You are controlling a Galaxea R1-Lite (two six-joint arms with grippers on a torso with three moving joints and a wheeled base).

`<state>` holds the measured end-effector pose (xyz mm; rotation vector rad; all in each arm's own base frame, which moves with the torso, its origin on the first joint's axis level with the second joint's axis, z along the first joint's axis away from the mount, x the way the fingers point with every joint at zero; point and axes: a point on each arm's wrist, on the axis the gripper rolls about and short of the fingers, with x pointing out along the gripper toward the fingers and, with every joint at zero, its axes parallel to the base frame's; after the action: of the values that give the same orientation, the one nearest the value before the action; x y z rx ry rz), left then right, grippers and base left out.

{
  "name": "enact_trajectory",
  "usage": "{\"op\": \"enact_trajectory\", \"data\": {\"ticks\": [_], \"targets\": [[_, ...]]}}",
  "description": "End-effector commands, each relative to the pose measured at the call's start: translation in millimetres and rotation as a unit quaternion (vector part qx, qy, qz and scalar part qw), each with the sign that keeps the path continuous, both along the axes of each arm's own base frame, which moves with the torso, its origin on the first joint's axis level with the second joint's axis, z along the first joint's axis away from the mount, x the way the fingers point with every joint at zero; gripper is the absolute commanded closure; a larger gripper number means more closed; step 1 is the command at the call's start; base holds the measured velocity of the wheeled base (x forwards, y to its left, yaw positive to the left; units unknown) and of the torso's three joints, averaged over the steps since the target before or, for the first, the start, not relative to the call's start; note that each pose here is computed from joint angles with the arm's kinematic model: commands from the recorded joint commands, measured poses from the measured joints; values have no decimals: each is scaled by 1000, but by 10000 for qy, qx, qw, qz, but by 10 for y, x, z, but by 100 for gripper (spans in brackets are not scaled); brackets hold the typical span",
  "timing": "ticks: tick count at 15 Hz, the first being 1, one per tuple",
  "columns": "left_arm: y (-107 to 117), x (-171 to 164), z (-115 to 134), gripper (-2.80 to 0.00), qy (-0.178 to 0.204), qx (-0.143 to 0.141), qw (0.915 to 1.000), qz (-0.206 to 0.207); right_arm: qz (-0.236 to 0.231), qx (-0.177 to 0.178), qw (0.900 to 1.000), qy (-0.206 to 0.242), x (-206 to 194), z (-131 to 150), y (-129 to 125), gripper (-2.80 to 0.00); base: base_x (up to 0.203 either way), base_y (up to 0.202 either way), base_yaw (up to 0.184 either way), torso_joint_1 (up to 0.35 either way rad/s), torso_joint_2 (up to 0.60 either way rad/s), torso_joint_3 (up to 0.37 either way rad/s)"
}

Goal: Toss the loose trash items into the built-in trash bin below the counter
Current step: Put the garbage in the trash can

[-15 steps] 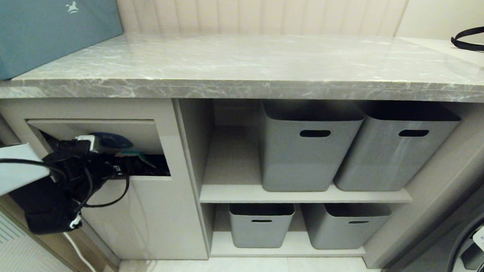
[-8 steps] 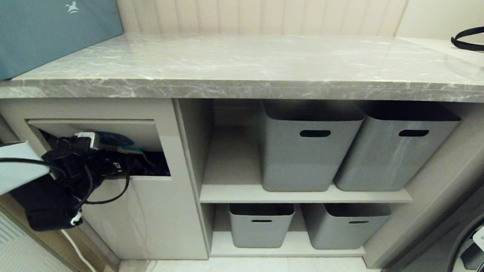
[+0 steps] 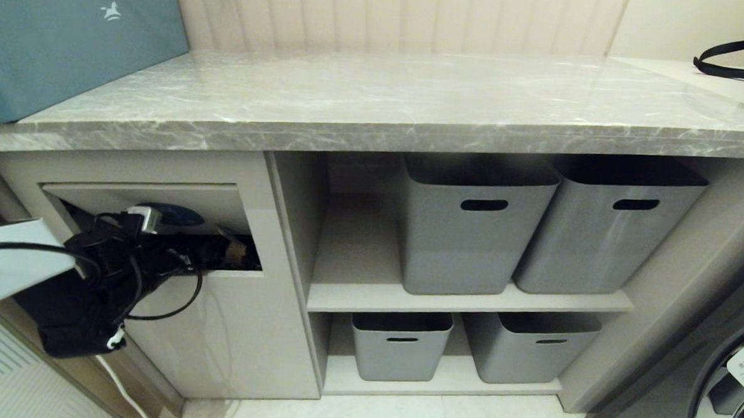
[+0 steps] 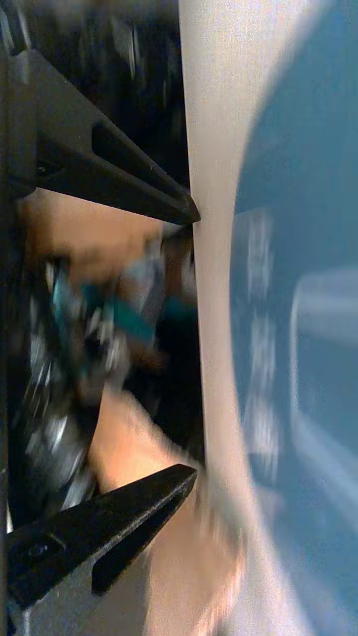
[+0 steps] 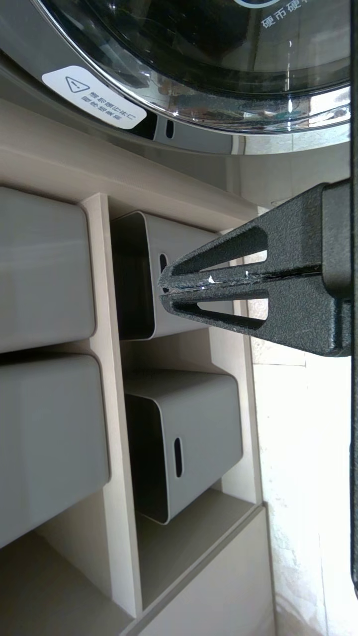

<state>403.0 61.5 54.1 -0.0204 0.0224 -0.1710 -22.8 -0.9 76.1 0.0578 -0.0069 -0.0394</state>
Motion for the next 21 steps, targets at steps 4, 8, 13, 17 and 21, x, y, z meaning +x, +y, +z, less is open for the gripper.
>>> {"op": "enact_trajectory", "data": {"ticks": [4, 8, 13, 17, 21], "targets": [[4, 88, 62, -280, -165, 122, 9985, 510, -2, 3, 10000, -2, 0, 0, 0, 0, 0, 0, 0, 0, 0, 0], [128, 67, 125, -280, -227, -91, 9986, 462, -2, 3, 10000, -2, 0, 0, 0, 0, 0, 0, 0, 0, 0, 0], [317, 179, 235, -280, -536, 48, 9959, 727, -2, 3, 10000, 5, 1, -4, 0, 0, 0, 0, 0, 0, 0, 0], [314, 212, 231, -280, -571, 53, 9958, 715, -2, 3, 10000, -2, 0, 0, 0, 0, 0, 0, 0, 0, 0, 0], [298, 117, 167, -280, -360, 20, 9967, 724, -2, 3, 10000, 3, 1, -3, 0, 0, 0, 0, 0, 0, 0, 0]]}}
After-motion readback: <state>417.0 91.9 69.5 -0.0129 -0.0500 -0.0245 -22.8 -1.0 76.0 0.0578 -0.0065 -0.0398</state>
